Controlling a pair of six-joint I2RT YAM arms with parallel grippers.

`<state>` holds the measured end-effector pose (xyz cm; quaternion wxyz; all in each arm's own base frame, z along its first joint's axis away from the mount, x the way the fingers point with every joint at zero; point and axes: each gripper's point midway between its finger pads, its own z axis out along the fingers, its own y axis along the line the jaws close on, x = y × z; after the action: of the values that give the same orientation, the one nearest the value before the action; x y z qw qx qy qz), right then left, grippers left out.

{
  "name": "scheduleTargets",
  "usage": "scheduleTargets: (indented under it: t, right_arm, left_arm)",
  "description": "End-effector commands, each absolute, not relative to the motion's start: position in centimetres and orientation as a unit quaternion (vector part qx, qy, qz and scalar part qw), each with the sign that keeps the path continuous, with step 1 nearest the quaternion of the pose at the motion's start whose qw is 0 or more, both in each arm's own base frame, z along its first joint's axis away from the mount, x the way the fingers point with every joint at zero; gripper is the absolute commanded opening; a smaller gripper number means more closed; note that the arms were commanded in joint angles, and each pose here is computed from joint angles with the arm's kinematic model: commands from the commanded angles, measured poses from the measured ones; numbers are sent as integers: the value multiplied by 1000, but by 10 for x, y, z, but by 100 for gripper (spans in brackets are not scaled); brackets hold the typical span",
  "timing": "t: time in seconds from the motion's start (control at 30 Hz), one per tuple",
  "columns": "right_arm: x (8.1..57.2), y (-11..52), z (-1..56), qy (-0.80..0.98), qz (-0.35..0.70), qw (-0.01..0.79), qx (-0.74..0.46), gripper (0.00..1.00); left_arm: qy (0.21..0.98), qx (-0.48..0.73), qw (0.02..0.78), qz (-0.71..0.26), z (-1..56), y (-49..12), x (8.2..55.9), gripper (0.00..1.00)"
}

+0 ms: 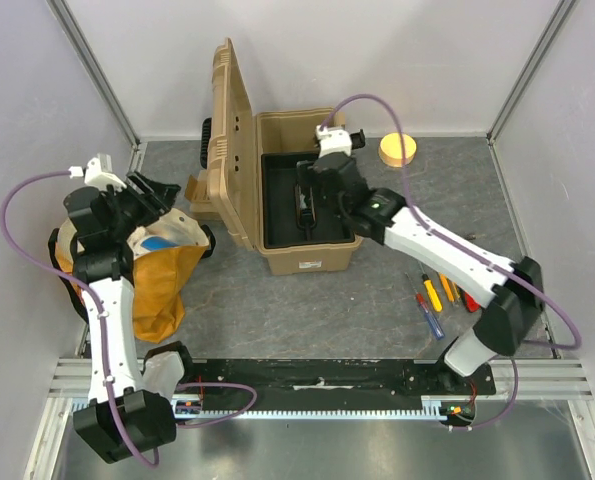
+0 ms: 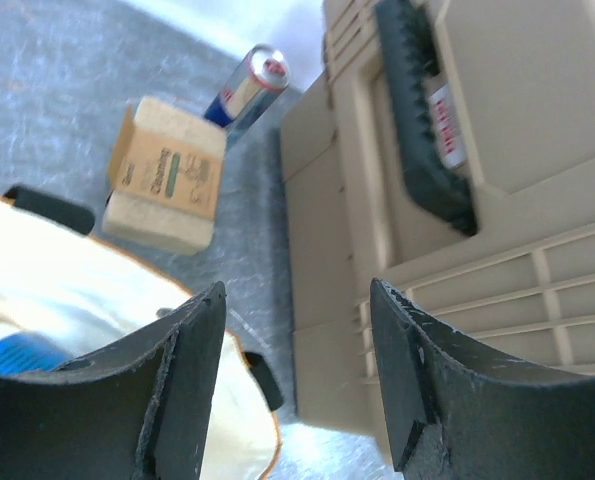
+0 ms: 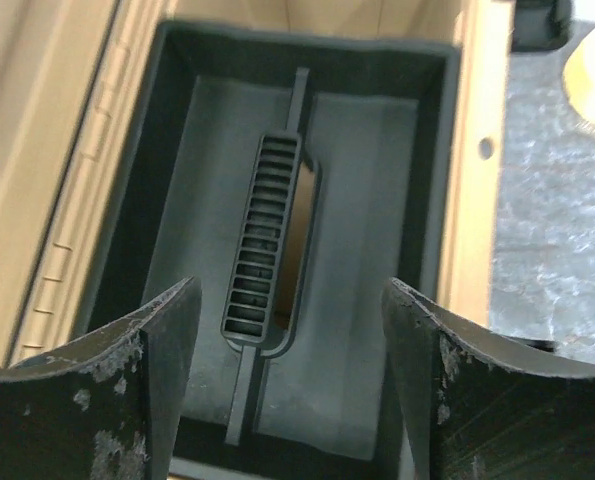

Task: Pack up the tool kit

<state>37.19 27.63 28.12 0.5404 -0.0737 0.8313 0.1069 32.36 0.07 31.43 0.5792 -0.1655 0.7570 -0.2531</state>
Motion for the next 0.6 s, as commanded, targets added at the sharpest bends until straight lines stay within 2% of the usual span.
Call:
scheduleTargets:
  t: [0.0,0.4,0.5,0.57]
  right_arm:
    - [377,294,255,847,78,520,-76,77]
    - [391,324,194,877,65,468,-87,65]
    - [393,326,188,880,63,462,-87,54]
    - [394,327,187,881,61,461,-86,43]
  left_arm:
    - [760,-129,601,-209,299,9,323,65]
    - [766,-135,590,-217,284,6,320,65]
    - [766,-133,591,-215,284,6,319,65]
    - [765,-136,592,-212,284,7,319,65]
